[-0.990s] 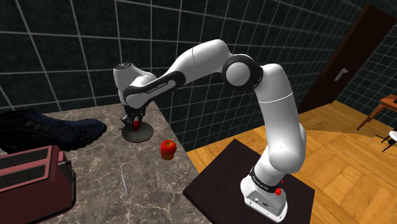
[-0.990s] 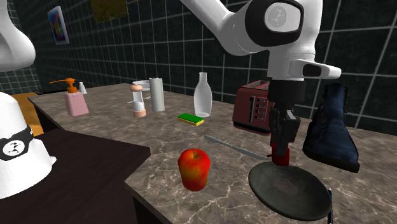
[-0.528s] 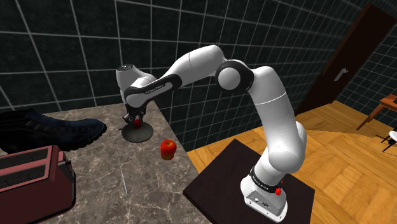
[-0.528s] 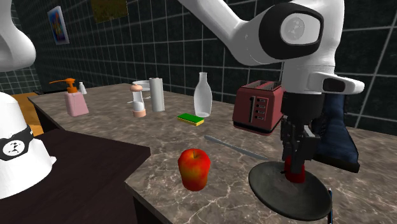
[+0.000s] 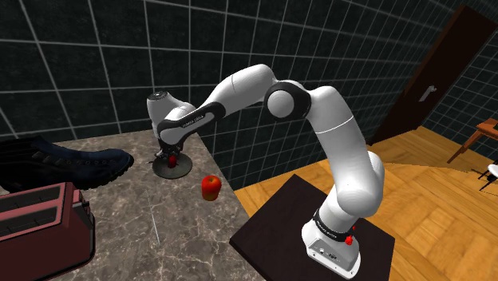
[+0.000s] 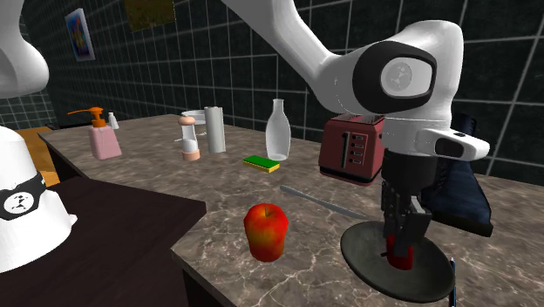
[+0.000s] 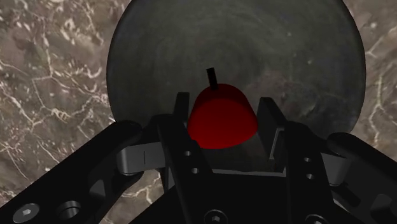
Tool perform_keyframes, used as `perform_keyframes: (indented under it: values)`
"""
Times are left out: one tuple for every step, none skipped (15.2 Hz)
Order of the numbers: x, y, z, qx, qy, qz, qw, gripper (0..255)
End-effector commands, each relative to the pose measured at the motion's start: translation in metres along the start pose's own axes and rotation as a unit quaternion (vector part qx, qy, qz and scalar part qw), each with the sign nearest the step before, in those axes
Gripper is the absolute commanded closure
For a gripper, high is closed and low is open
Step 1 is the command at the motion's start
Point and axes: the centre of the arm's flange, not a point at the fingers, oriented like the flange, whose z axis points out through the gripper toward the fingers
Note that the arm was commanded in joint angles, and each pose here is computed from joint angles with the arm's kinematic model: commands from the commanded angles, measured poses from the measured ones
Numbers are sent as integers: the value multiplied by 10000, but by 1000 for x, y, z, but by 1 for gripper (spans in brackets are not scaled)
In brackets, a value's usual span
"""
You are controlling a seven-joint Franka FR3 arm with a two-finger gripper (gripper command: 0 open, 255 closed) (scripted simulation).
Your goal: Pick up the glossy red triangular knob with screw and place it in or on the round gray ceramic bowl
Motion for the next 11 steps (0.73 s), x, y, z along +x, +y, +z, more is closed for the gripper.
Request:
perform_keyframes:
  values:
    - [-1, -1, 4, 0, 3, 0, 10000, 255]
    - [-1, -1, 4, 0, 3, 0, 10000, 255]
    - [-1, -1, 4, 0, 3, 0, 10000, 255]
    - [-1, -1, 4, 0, 3, 0, 10000, 255]
    - [-1, -1, 4, 0, 3, 0, 10000, 255]
    - [-1, -1, 4, 0, 3, 0, 10000, 255]
    - [-1, -1, 4, 0, 3, 0, 10000, 255]
    - [-1, -1, 4, 0, 3, 0, 10000, 0]
    - [-1, -1, 4, 0, 3, 0, 10000, 0]
    - [-1, -1, 4, 0, 3, 0, 10000, 0]
    - [-1, -1, 4, 0, 3, 0, 10000, 0]
